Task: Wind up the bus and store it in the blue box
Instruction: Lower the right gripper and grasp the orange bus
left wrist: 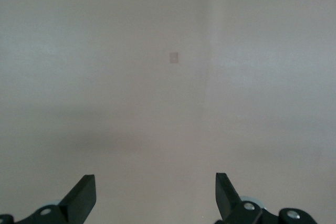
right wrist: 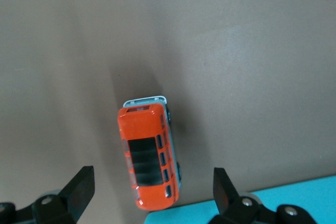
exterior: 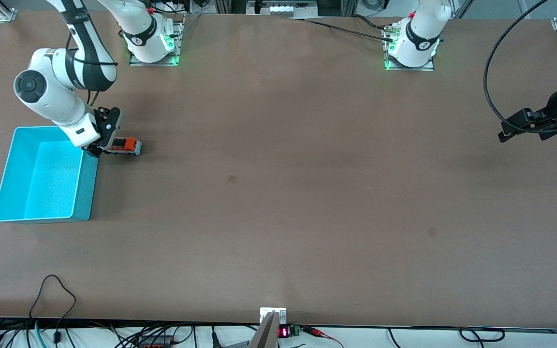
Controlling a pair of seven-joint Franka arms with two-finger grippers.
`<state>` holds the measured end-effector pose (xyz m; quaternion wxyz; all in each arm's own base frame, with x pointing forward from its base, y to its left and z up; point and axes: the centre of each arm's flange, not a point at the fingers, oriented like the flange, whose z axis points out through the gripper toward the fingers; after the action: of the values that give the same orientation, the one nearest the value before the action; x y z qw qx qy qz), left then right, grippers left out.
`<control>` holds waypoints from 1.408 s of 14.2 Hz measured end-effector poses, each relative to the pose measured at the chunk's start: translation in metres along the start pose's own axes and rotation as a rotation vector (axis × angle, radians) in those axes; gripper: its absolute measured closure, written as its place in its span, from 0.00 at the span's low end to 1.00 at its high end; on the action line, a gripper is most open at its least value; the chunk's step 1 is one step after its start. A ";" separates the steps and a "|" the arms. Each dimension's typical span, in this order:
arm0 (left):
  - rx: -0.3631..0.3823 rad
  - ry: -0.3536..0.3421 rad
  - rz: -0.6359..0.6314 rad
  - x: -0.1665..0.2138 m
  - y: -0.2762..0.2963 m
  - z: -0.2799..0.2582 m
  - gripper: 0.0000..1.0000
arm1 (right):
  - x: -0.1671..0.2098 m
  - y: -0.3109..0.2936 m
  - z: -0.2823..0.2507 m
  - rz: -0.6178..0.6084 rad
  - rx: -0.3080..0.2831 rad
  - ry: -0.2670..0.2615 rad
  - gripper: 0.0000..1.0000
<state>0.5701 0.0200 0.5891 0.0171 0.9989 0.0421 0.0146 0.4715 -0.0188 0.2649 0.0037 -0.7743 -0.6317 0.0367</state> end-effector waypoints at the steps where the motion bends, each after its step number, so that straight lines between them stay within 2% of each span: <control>1: 0.000 0.001 0.000 0.000 0.000 0.000 0.00 | 0.000 0.001 0.007 -0.017 0.001 0.002 0.00; 7: 0.000 0.005 0.000 0.001 0.000 0.000 0.00 | -0.001 0.003 0.048 -0.039 0.024 0.009 0.00; 17: 0.000 0.007 0.000 0.001 0.000 -0.001 0.00 | -0.007 -0.006 0.062 -0.033 0.041 0.010 0.00; 19: 0.000 0.007 0.000 0.001 0.000 -0.001 0.00 | -0.007 -0.006 0.063 -0.033 0.037 0.011 0.04; 20: 0.000 0.007 0.000 0.001 0.000 0.000 0.00 | -0.007 -0.006 0.064 -0.033 0.035 0.012 0.12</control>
<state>0.5709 0.0200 0.5896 0.0171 0.9988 0.0421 0.0179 0.4604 -0.0274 0.2017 0.0216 -0.7638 -0.6436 0.0430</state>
